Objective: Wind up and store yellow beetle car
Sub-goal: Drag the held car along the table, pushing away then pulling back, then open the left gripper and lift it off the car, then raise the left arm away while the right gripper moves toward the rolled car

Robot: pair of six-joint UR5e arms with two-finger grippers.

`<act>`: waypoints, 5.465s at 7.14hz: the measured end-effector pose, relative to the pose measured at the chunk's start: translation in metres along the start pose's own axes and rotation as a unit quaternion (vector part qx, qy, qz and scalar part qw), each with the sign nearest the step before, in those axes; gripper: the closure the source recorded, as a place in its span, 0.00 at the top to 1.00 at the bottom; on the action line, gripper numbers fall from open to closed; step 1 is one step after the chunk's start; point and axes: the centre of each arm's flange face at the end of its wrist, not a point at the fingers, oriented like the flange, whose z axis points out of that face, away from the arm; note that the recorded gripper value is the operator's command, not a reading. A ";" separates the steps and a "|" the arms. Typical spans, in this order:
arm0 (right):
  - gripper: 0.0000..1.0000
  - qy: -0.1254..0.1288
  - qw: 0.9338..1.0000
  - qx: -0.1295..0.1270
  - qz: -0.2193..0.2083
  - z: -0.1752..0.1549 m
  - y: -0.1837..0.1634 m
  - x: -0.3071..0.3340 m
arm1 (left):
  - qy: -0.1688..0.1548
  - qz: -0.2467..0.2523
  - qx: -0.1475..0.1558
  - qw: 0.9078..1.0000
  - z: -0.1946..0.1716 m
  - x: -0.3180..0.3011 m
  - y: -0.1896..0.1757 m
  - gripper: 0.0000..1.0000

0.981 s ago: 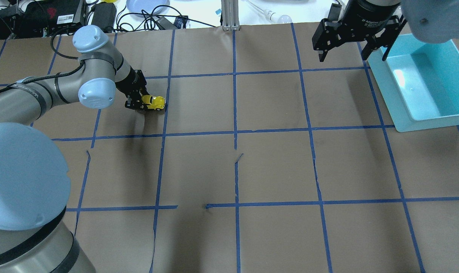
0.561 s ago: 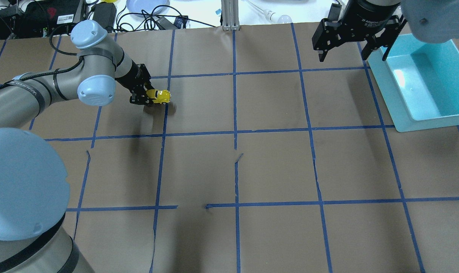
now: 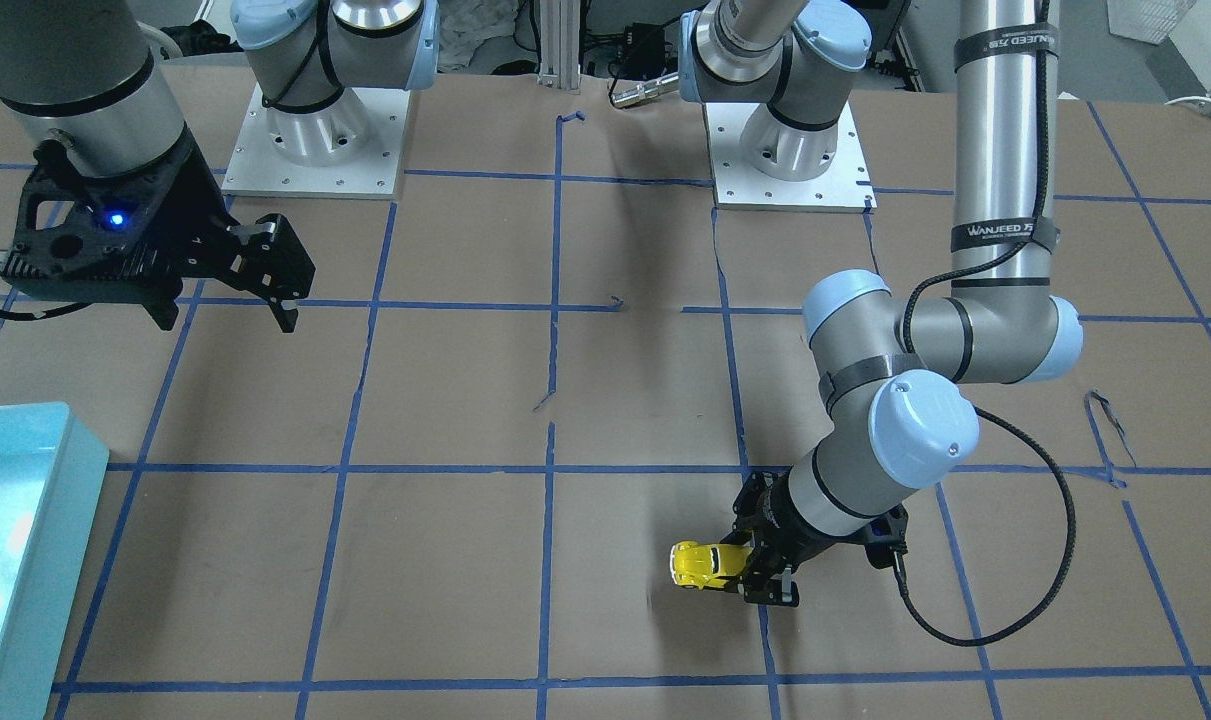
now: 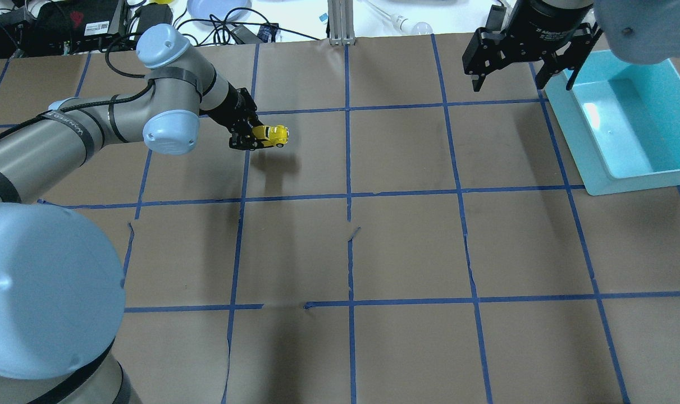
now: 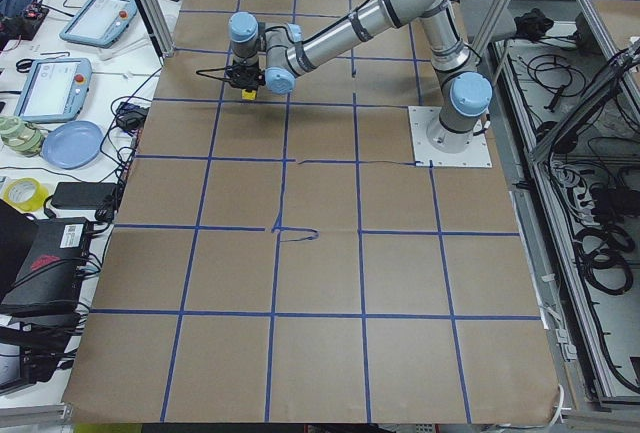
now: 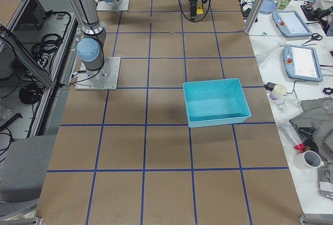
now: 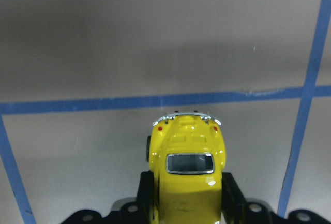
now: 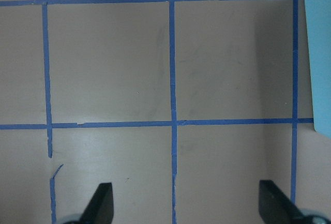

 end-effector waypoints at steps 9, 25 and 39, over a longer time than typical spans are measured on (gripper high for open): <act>1.00 0.002 1.000 -0.001 -0.002 0.000 0.000 0.000 | -0.023 0.010 0.035 0.999 0.024 0.001 -0.020 0.00; 1.00 0.000 1.000 0.003 -0.004 0.001 -0.002 0.000 | -0.033 -0.013 0.099 0.994 -0.023 -0.004 -0.196 0.00; 1.00 0.001 1.000 0.004 -0.006 0.001 -0.001 0.000 | -0.061 0.373 0.134 0.916 -0.207 -0.001 -0.159 1.00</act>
